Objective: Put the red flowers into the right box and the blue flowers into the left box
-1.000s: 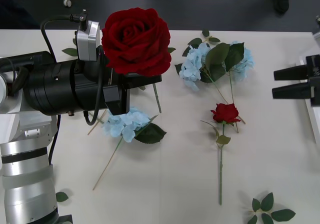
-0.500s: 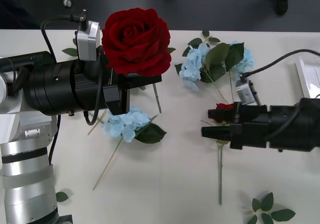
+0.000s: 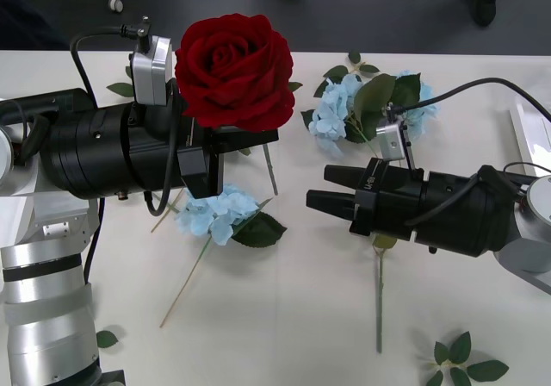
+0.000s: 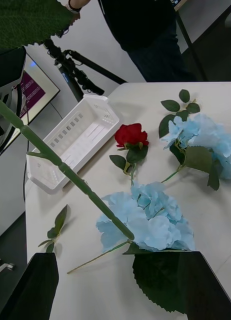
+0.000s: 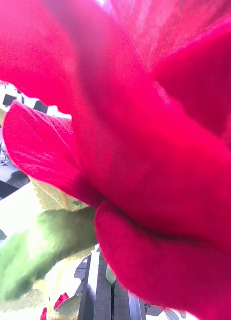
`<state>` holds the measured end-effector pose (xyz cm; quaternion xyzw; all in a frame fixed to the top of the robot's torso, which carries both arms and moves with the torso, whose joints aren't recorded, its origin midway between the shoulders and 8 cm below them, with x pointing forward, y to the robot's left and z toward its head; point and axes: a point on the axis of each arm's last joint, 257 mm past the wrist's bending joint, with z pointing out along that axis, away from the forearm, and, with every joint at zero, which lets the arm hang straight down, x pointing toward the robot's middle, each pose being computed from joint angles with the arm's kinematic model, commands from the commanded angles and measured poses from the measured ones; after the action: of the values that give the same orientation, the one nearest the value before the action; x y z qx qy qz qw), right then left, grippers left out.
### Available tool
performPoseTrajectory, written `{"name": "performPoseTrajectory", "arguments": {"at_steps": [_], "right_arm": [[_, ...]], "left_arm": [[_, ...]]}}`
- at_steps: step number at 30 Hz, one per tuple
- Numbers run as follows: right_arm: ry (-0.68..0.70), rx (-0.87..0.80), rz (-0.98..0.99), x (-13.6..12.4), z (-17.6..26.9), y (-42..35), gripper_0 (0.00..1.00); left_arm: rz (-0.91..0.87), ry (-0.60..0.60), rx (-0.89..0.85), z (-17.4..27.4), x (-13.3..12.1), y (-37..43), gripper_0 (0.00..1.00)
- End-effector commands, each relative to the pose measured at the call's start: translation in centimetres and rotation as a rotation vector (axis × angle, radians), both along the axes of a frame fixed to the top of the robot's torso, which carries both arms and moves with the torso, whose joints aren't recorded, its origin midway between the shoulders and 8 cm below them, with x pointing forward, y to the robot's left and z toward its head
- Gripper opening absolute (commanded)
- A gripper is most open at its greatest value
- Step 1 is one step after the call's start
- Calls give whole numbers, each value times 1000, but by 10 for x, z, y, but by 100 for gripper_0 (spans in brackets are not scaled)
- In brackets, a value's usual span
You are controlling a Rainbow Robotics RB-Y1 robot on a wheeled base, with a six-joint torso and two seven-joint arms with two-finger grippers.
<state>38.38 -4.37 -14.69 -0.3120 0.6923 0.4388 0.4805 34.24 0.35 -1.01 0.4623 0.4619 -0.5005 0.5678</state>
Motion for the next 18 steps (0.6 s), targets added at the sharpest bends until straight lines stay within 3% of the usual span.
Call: {"name": "performPoseTrajectory", "arguments": {"at_steps": [1, 9, 18], "right_arm": [[-90, 23, 39, -1, 35, 19, 70], [-177, 18, 50, 7, 50, 33, 70], [-183, 39, 159, -3, 55, 58, 70]], "left_arm": [[-11, -62, 10, 6, -5, -4, 0], [-11, -62, 10, 6, -5, -4, 0], [-11, -62, 10, 6, -5, -4, 0]]}}
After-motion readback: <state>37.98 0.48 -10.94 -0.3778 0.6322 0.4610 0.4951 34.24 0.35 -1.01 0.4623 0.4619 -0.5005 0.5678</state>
